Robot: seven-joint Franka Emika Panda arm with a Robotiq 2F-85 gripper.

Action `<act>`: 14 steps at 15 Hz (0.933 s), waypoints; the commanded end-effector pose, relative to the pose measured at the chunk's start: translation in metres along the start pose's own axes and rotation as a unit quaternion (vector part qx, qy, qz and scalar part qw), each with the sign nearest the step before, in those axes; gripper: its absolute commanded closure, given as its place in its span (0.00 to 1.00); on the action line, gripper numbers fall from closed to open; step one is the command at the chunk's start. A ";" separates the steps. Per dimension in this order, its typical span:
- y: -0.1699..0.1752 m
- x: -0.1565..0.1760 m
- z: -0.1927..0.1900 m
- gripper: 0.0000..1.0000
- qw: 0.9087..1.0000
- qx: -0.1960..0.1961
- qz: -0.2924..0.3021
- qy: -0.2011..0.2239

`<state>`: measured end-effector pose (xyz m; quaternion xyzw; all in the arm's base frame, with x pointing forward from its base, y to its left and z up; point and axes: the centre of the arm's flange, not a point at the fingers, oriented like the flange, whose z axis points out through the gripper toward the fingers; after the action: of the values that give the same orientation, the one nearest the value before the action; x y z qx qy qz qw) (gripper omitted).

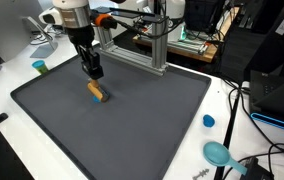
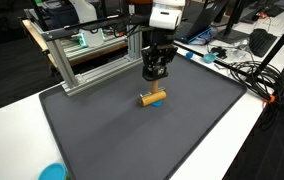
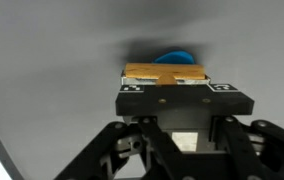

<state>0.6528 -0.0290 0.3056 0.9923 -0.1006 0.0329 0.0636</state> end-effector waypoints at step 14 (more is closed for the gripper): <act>0.009 0.011 0.035 0.78 0.994 -0.043 -0.015 -0.102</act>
<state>0.6683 -0.0277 0.3056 0.9917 -0.0984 -0.0128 0.0812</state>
